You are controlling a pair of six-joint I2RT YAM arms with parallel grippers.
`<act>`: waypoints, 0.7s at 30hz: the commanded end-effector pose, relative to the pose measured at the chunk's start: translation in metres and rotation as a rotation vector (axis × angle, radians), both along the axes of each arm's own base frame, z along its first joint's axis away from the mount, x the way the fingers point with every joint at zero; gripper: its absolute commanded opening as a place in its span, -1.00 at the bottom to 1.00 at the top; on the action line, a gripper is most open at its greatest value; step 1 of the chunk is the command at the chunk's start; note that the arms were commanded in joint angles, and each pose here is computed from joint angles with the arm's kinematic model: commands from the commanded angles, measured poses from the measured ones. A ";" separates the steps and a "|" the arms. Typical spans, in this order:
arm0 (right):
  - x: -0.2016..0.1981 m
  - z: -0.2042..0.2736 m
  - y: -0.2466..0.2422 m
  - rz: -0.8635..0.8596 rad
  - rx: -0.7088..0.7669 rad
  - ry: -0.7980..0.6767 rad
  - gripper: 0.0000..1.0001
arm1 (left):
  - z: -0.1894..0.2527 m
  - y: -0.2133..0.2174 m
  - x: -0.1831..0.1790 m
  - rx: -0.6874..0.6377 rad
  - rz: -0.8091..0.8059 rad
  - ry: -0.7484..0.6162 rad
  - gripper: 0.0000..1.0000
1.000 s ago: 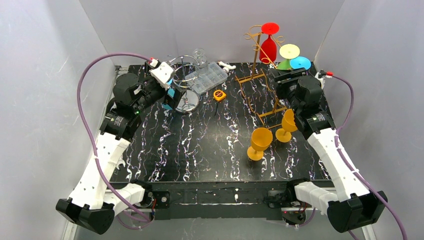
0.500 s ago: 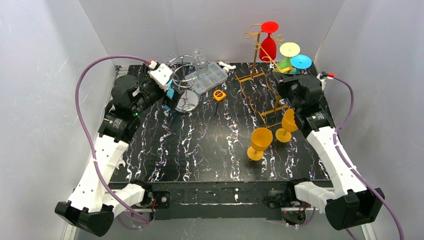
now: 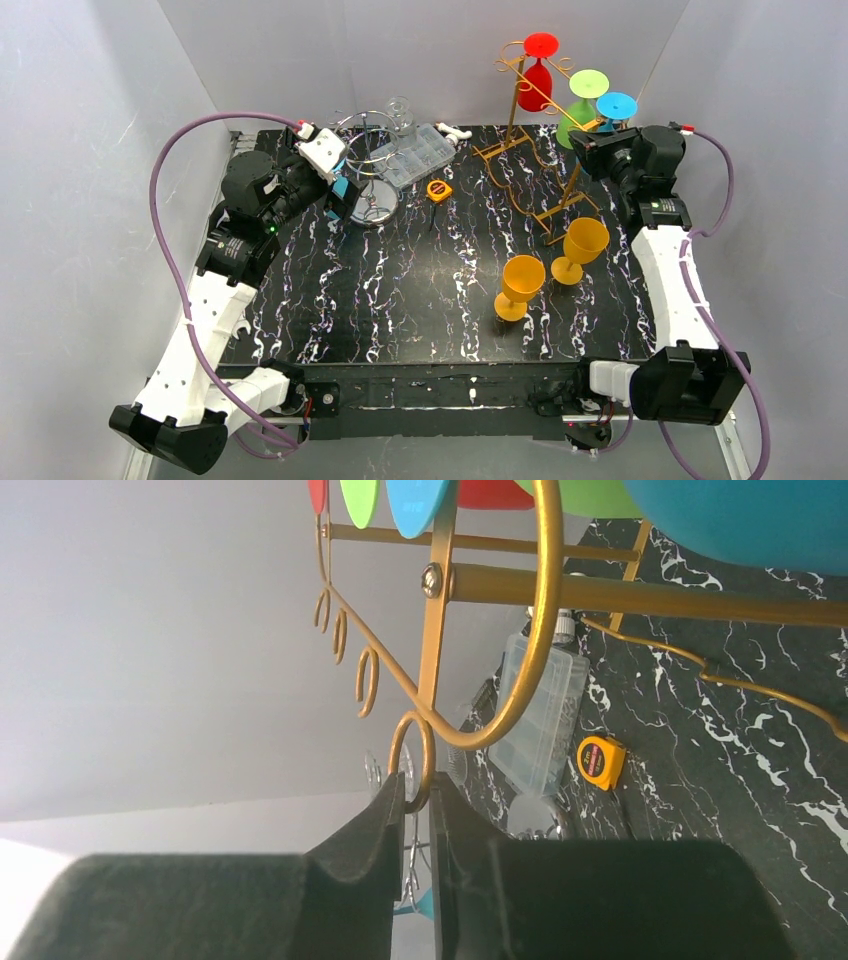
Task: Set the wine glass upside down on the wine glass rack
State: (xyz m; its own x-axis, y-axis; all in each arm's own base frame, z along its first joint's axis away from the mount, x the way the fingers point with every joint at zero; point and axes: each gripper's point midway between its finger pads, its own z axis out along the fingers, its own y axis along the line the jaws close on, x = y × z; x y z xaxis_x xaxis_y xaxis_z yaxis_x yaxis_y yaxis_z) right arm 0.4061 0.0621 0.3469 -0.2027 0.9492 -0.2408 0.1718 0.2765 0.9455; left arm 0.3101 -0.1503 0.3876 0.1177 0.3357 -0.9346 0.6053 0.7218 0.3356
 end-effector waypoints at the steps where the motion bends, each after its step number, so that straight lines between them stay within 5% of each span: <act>1: 0.002 0.006 -0.007 0.051 -0.050 0.007 -0.97 | 0.007 0.002 -0.006 -0.002 -0.009 -0.035 0.97; 8: 0.008 -0.004 -0.024 0.077 -0.049 0.057 -0.96 | 0.005 -0.005 0.000 0.004 -0.039 -0.021 0.97; 21: -0.023 -0.005 -0.039 0.022 -0.203 0.144 0.87 | 0.003 -0.010 0.014 -0.017 -0.026 0.034 0.97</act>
